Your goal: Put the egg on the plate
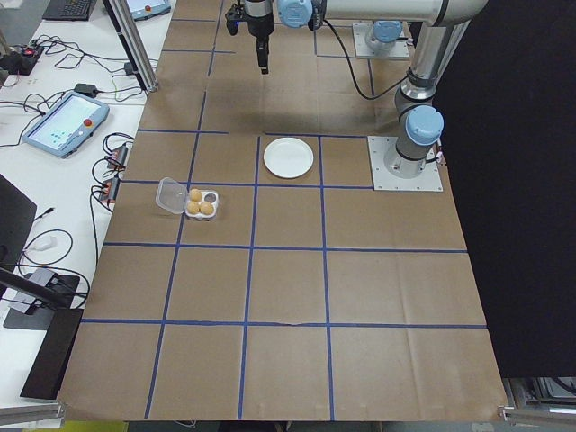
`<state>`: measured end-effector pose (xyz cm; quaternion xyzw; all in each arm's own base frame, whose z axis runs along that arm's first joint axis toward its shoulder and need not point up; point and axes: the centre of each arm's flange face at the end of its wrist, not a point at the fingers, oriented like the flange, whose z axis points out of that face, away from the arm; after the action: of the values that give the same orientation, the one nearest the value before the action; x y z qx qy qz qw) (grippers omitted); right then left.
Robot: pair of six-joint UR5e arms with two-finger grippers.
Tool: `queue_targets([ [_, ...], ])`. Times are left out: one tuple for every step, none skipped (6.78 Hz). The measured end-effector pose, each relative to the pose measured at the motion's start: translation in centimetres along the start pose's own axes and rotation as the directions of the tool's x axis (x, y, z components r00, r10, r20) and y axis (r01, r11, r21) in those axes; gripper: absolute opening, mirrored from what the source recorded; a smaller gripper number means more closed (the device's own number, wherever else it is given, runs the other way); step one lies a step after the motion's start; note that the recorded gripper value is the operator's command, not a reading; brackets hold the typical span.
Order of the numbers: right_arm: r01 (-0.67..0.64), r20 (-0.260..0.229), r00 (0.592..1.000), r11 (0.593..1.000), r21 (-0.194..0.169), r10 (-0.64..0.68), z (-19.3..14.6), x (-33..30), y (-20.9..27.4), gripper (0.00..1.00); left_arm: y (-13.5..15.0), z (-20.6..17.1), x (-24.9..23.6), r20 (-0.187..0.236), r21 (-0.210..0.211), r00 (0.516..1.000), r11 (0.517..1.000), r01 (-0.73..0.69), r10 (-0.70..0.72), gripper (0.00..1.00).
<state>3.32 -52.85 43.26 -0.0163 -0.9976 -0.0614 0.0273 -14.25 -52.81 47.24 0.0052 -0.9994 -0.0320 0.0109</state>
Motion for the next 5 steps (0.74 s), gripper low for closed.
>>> queue_targets([
  [0.0, 0.0, 1.0, 1.0, 0.0, 0.0, 0.0, 0.0, 0.0, 1.0, 0.0, -0.1, -0.2, 0.0, 0.002, 1.0, 1.0, -0.001, 0.001, 0.99],
  [0.0, 0.0, 1.0, 1.0, 0.0, 0.0, 0.0, 0.0, 0.0, 1.0, -0.1, -0.2, -0.7, 0.0, 0.003, 1.0, 1.0, -0.027, 0.027, 0.99],
  [0.0, 0.0, 1.0, 1.0, 0.0, 0.0, 0.0, 0.0, 0.0, 1.0, -0.5, -0.3, -2.4, 0.017, 0.004, 0.998, 0.998, -0.067, 0.067, 0.99],
  [0.0, 0.0, 1.0, 1.0, 0.0, 0.0, 0.0, 0.0, 0.0, 1.0, -1.2, -0.2, -5.7, 0.045, -0.003, 0.995, 0.996, -0.088, 0.088, 0.99],
  [0.0, 0.0, 1.0, 1.0, 0.0, 0.0, 0.0, 0.0, 0.0, 1.0, -2.0, 0.1, -10.0, 0.057, -0.017, 0.995, 0.996, -0.085, 0.086, 0.99],
])
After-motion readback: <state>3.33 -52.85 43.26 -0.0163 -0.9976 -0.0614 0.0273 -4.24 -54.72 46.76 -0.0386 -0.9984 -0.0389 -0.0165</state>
